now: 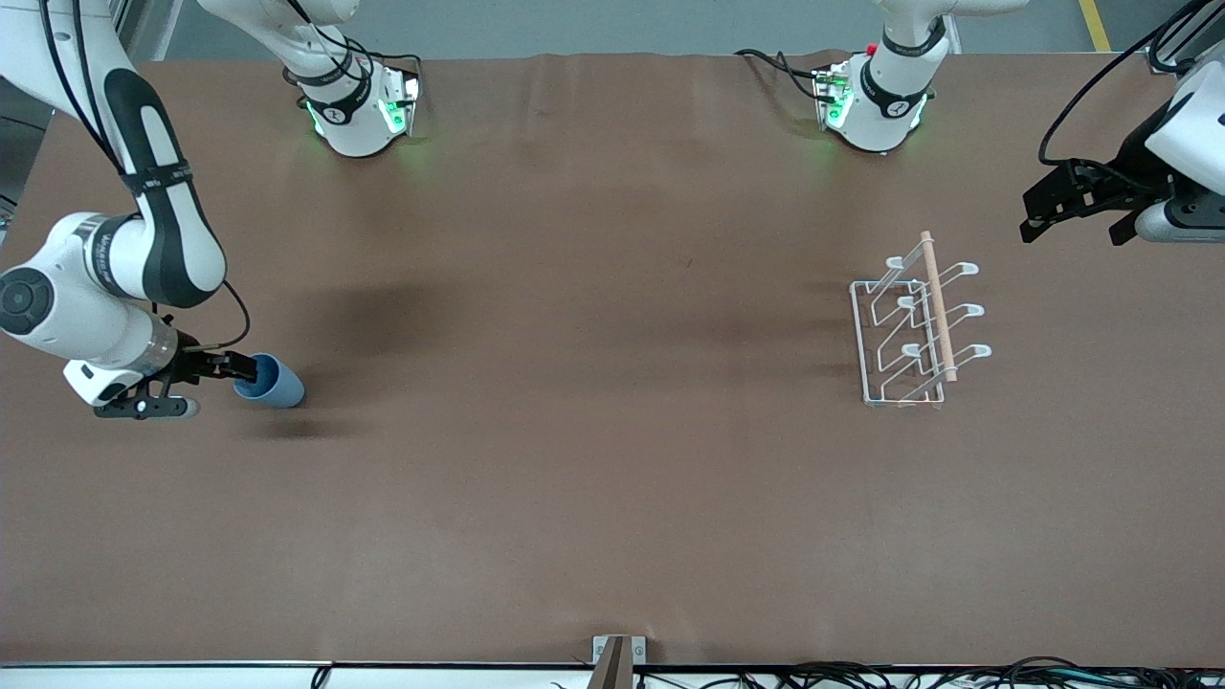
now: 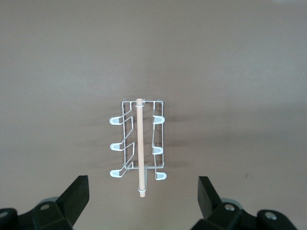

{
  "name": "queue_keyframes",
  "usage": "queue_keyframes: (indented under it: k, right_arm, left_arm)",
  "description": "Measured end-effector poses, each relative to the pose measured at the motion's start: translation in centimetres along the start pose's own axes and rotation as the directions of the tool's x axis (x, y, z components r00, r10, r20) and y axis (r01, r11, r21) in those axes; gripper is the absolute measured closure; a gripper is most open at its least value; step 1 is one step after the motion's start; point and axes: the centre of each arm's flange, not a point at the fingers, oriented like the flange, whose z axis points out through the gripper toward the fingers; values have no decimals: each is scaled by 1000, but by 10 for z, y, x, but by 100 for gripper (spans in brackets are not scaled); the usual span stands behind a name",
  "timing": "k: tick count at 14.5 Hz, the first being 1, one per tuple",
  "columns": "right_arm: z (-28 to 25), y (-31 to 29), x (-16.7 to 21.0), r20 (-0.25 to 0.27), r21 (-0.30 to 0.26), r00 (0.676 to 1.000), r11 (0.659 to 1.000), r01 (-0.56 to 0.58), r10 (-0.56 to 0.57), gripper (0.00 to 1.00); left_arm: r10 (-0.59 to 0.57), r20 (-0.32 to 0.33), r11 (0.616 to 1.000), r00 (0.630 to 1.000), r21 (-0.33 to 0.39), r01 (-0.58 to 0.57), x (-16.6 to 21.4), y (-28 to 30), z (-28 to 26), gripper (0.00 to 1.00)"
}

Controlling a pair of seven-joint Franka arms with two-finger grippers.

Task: Hang cup on cup holder
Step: 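Reach the right gripper down to the blue cup and grasp it, then lift the blue cup with the right gripper toward the table middle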

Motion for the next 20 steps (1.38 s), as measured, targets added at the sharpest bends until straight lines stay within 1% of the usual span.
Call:
queue_keyframes:
  k: [3,4,5,6,7,9,10,12,13,14,15,16,18,20]
  right_arm:
    - [12,0,3,-13,5,1000,1000,-4,4,3]
    - [16,0,3,-11,5,1000,1000,-4,4,10]
    - [20,0,3,-5,5,1000,1000,-4,4,19]
    - [23,0,2,0,6,1000,1000,-4,4,19]
    - [26,-1,2,4,6,1000,1000,-3,3,24]
    - [33,-2,2,15,9,1000,1000,-2,1,44]
    - [35,-4,2,18,11,1000,1000,0,0,57]
    - [35,-6,2,17,14,1000,1000,2,-2,78]
    - [34,-6,3,14,16,1000,1000,0,0,89]
    - [33,-6,4,12,17,1000,1000,-1,1,95]
    - [32,-7,5,20,20,1000,1000,-2,1,95]
    - [29,-8,6,39,33,999,999,-8,7,95]
    - [7,-12,15,80,88,996,995,-40,33,95]
    - [-32,-20,29,105,153,993,986,-63,47,95]
  left_arm:
    - [1,1,1000,1000,0,-1,0,0,0,0]
    - [1,1,1000,1000,0,-1,0,0,1,0]
    - [1,2,1000,1000,0,-1,1,0,1,0]
    - [1,4,1000,1000,0,-1,1,0,2,0]
    - [0,6,1000,1000,0,0,2,0,3,0]
    - [0,9,1000,1000,0,0,3,0,5,0]
    - [0,9,1000,1000,0,0,3,0,5,0]
    - [0,11,1000,1000,0,0,3,0,6,0]
    - [0,12,1000,1000,0,0,4,0,7,0]
    - [0,13,1000,1000,0,0,4,0,7,0]
    - [0,13,1000,1000,0,0,4,0,7,0]
    - [0,13,1000,1000,0,0,4,-1,7,0]
    - [0,13,1000,1000,0,0,4,-1,7,0]
    - [0,13,1000,1000,0,0,4,0,7,0]
